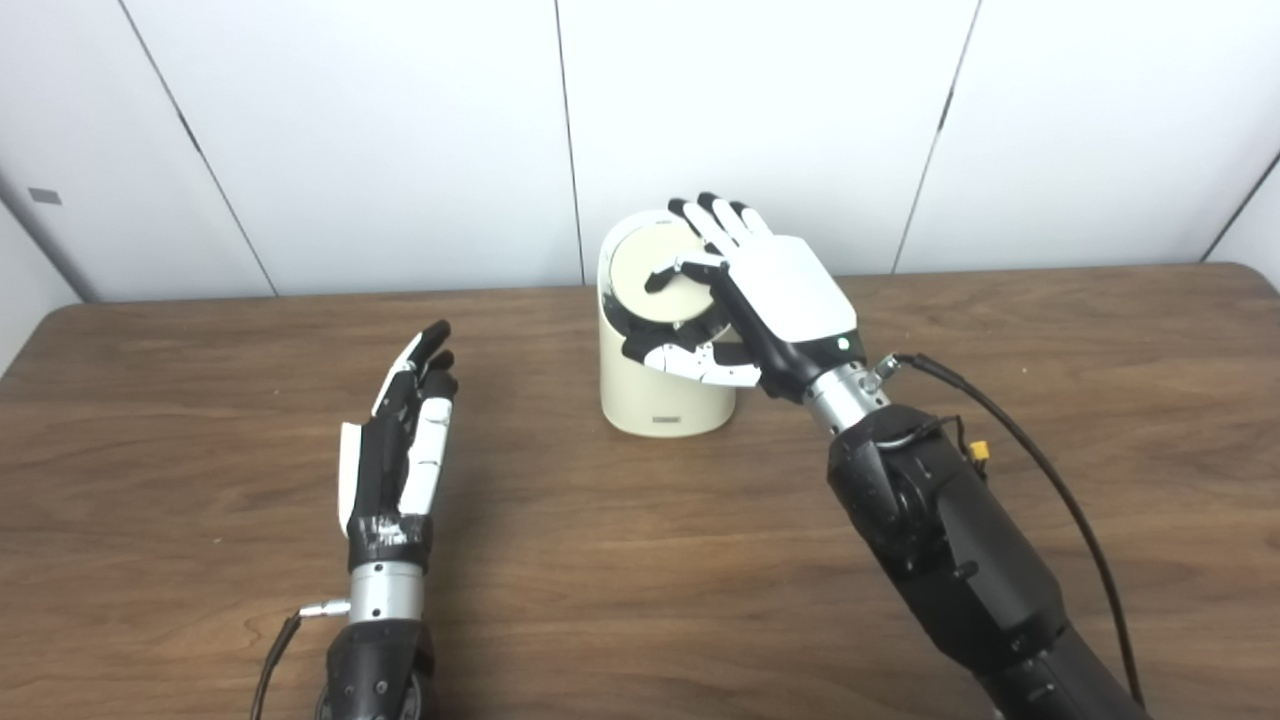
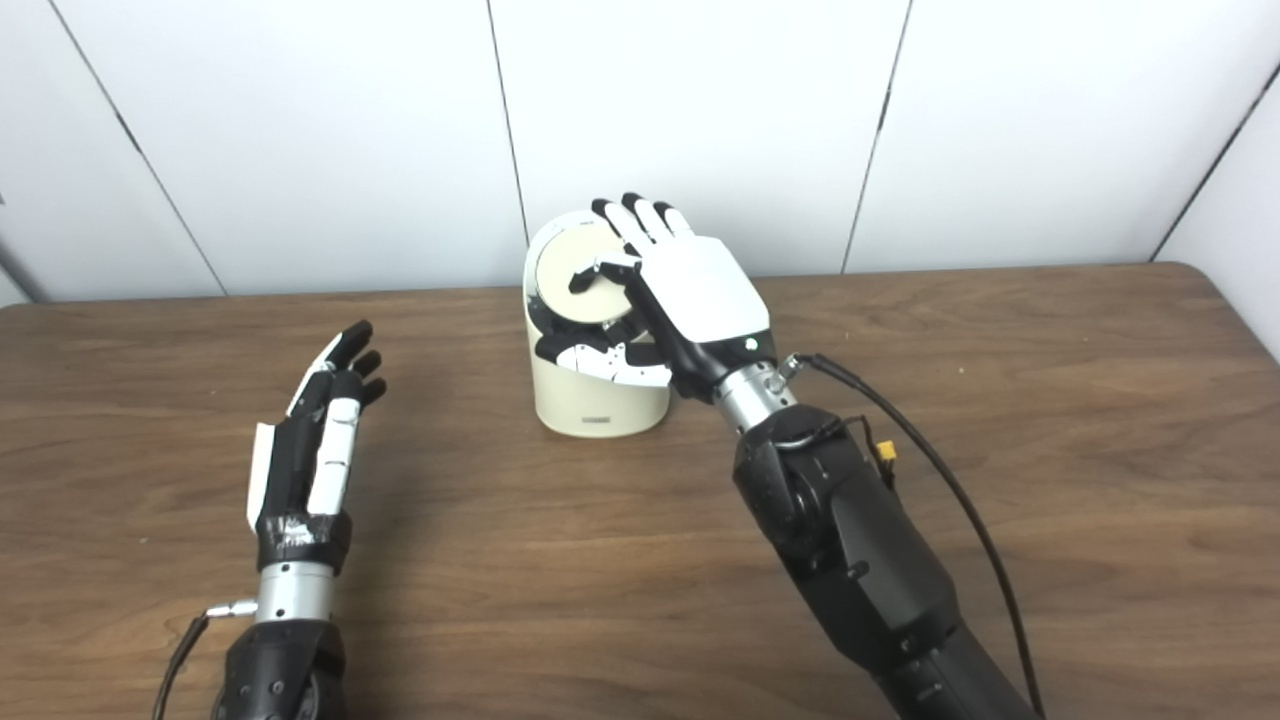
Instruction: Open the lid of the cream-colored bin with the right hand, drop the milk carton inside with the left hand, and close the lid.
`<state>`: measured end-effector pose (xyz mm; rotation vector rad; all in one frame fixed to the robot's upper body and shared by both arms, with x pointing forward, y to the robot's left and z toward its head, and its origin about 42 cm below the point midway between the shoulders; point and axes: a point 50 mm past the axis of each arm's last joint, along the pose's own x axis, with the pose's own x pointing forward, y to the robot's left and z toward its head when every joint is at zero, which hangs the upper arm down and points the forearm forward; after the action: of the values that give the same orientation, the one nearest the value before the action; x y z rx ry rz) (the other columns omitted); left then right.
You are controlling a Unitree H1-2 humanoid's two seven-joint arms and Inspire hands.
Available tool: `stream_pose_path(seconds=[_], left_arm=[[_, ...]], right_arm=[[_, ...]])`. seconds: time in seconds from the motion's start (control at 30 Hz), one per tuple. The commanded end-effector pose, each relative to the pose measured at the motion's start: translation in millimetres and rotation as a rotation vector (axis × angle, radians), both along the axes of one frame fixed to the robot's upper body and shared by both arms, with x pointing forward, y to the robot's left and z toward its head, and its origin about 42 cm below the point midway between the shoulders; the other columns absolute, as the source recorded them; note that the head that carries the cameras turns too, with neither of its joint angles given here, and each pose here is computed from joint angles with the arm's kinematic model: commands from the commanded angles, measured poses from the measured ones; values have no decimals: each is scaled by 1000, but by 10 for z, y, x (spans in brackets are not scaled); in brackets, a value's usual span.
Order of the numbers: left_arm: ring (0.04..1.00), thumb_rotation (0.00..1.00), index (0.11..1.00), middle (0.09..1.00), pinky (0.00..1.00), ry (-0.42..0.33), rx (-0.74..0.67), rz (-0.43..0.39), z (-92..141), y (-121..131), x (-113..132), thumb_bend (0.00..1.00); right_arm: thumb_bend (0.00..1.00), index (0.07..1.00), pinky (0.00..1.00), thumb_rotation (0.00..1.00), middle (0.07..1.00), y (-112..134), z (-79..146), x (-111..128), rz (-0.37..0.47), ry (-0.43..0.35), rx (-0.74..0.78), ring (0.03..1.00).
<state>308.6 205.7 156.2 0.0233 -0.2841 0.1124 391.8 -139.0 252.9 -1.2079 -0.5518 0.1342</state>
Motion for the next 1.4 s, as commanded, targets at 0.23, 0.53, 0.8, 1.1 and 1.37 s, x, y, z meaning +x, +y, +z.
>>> stream_pose_path(seconds=[0.23, 0.53, 0.8, 1.1, 1.37], left_arm=[[906, 789, 914, 934, 872, -76, -11, 5, 197, -24, 80, 559], [906, 791, 918, 936, 875, -78, -8, 1, 204, -24, 78, 566], [911, 787, 919, 939, 881, -74, -13, 3, 211, -41, 74, 570], [906, 805, 924, 938, 878, -77, -3, 4, 223, -67, 82, 579], [904, 800, 923, 940, 871, -81, -1, 11, 234, -64, 89, 574]], right_arm=[[494, 609, 1000, 920, 952, -59, 36, -12, -24, -37, -56, 1000], [498, 618, 1000, 909, 939, -41, 29, 18, -34, -41, -98, 1000], [549, 630, 1000, 990, 938, 46, 19, 66, -6, 30, -214, 1000], [563, 583, 1000, 991, 907, 103, -25, 55, 3, 91, -281, 1000], [549, 653, 1000, 1000, 923, 30, 80, 68, -7, 68, -153, 1000]])
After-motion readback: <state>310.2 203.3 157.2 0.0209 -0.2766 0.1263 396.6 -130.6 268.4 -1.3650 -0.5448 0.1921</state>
